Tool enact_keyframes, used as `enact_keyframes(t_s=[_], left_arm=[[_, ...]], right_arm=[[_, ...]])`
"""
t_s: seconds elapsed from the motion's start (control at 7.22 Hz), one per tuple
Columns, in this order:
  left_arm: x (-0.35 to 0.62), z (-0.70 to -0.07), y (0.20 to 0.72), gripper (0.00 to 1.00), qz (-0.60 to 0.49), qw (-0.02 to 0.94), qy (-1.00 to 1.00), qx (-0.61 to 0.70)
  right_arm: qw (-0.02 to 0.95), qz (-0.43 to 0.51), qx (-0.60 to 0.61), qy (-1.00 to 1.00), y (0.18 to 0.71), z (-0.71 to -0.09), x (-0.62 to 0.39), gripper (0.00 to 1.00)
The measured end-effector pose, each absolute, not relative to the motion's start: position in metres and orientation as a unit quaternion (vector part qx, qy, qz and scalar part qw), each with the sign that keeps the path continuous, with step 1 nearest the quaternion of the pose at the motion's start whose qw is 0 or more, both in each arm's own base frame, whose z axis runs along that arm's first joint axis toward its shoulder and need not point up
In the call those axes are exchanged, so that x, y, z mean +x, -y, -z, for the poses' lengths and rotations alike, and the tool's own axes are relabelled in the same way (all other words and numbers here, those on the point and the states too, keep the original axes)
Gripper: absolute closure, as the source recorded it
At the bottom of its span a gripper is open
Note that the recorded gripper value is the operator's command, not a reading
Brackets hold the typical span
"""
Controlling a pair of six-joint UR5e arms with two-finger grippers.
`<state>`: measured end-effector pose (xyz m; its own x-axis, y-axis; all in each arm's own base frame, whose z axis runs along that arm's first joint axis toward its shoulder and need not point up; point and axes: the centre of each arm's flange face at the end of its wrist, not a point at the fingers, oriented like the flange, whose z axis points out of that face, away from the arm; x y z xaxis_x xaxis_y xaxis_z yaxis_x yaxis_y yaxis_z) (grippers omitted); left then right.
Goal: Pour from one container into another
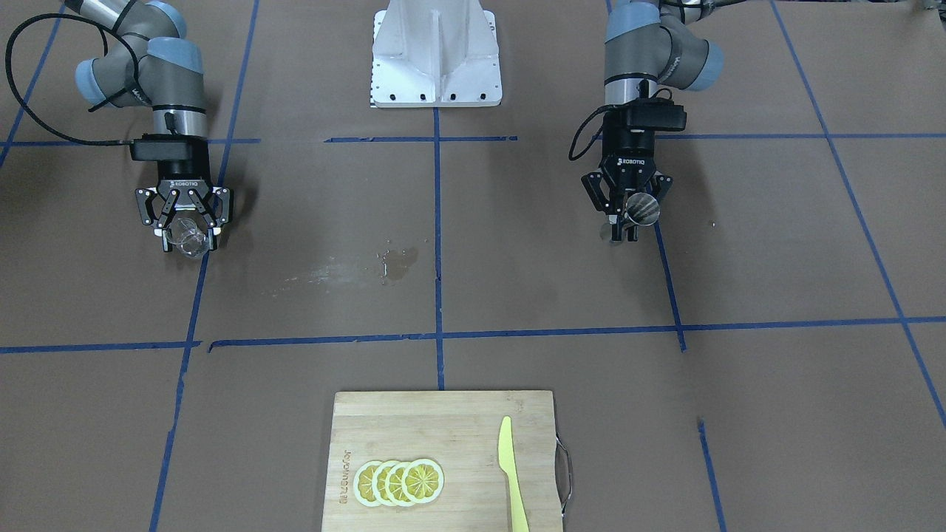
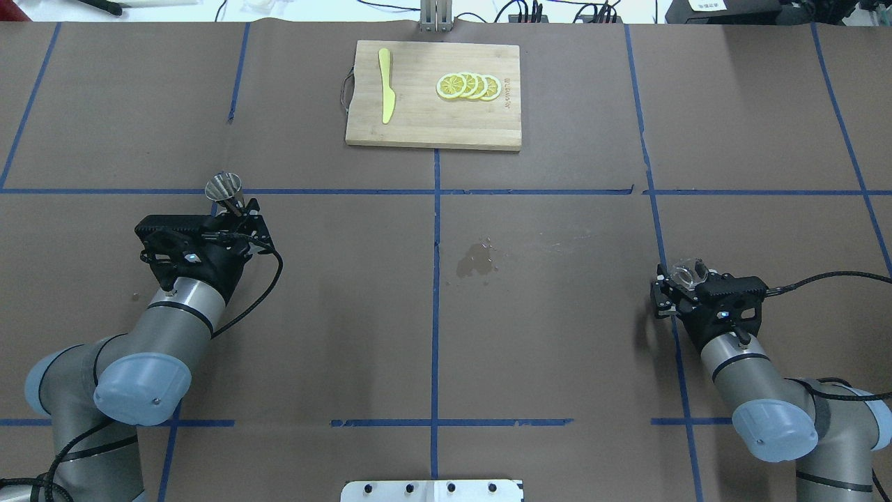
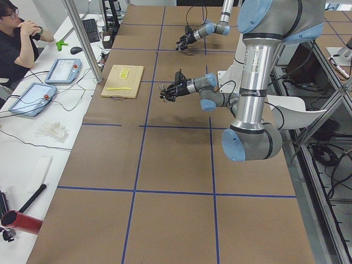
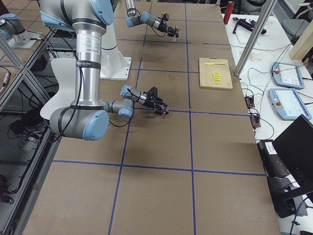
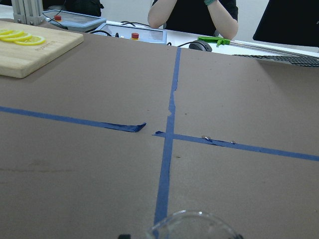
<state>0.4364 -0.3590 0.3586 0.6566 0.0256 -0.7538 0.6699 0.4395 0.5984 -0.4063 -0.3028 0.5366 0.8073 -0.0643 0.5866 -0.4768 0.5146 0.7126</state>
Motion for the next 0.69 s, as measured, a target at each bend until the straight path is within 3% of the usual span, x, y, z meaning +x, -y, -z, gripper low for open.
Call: enact_keyframes(t_s=[0.14,0.69], left_arm=[[0.437,-0.358,0.359,1.00,0.210,0.769,-0.358,0.486],[0.438,-0.352,0.359,1.00,0.210,0.767,-0.363,0.486]], right_arm=[[0.823,-0.124,0.477,0.283,0.303,-0.537,-0.406,0.96],[0.821,-0.109,0.465,0.313,0.320,-0.521,-0.385,1.00]])
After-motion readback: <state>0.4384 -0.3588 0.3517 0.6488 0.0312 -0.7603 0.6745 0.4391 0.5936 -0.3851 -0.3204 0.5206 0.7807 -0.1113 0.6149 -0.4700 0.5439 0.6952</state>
